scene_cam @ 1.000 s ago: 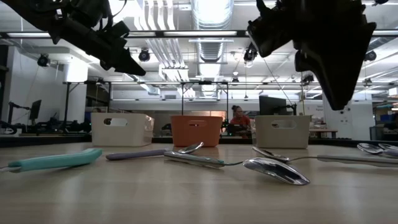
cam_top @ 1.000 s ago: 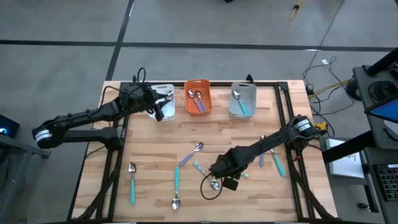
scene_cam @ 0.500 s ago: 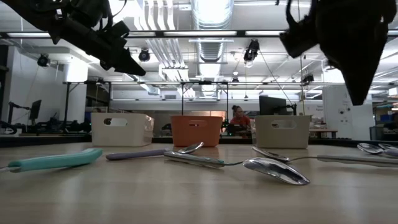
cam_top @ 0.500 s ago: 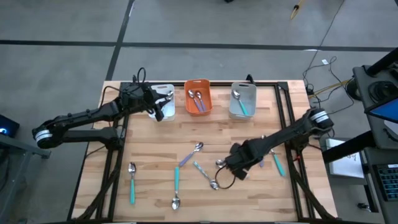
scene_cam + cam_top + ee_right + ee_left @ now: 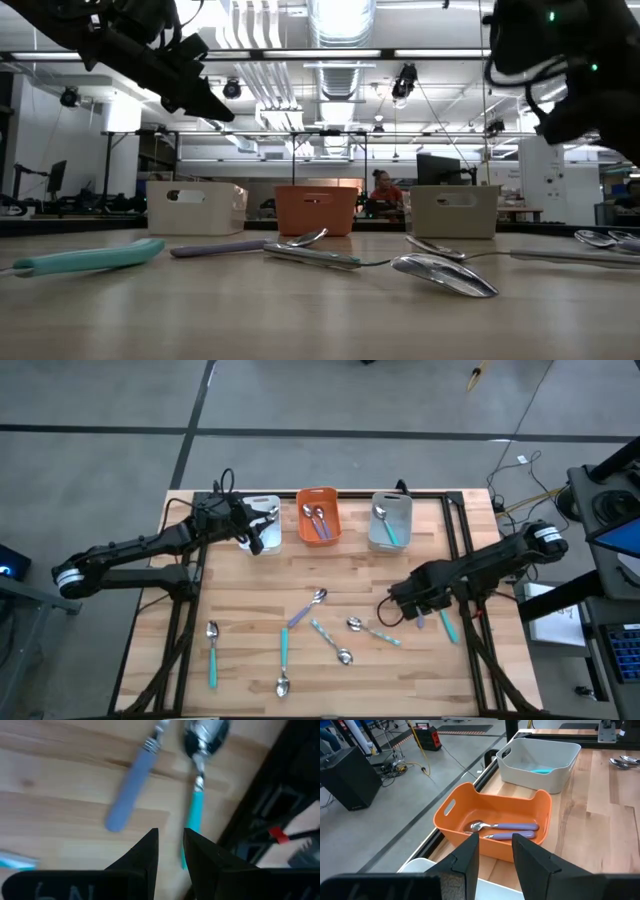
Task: Sort silverware by color (type)
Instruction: Put the green spoon into the gray bin
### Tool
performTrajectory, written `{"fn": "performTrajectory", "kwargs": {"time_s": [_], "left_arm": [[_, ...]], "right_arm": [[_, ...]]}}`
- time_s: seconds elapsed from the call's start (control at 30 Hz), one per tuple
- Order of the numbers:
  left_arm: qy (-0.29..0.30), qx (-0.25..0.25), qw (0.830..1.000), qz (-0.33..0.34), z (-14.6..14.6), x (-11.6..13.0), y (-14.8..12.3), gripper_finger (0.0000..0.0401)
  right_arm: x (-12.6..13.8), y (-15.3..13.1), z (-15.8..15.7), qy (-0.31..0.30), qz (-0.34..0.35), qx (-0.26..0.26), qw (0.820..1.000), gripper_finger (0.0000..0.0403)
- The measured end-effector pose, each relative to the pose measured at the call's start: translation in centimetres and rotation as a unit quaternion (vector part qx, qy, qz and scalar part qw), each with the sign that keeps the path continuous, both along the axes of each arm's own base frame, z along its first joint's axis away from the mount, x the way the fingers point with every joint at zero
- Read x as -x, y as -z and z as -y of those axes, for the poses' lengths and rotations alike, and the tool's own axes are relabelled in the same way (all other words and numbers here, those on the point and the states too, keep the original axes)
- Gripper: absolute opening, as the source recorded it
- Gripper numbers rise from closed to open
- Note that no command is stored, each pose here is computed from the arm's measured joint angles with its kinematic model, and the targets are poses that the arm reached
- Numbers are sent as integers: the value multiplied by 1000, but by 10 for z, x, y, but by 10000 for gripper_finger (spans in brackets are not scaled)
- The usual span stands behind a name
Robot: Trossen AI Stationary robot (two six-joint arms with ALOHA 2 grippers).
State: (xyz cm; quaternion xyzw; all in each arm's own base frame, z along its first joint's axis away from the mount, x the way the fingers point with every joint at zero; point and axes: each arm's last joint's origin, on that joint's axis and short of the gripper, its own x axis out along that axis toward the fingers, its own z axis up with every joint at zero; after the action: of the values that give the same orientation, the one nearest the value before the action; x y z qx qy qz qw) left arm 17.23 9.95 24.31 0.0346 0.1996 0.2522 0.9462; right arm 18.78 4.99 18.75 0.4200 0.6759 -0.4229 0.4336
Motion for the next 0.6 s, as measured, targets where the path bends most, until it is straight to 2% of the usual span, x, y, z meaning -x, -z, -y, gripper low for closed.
{"fn": "performTrajectory", "kwargs": {"time_s": [0.13,0.27,0.43,0.6], "left_arm": [[0,0,1000,0,0,0,0,98],[0,0,1000,0,0,0,0,98],[0,0,1000,0,0,0,0,98],[0,0,1000,0,0,0,0,98]], "right_arm": [[4,10,0,-16,-17,-21,1000,91],[3,14,2,-26,-27,-31,999,121],[5,23,3,-25,-53,-29,998,159],[7,36,3,-39,-85,-28,995,173]]}}
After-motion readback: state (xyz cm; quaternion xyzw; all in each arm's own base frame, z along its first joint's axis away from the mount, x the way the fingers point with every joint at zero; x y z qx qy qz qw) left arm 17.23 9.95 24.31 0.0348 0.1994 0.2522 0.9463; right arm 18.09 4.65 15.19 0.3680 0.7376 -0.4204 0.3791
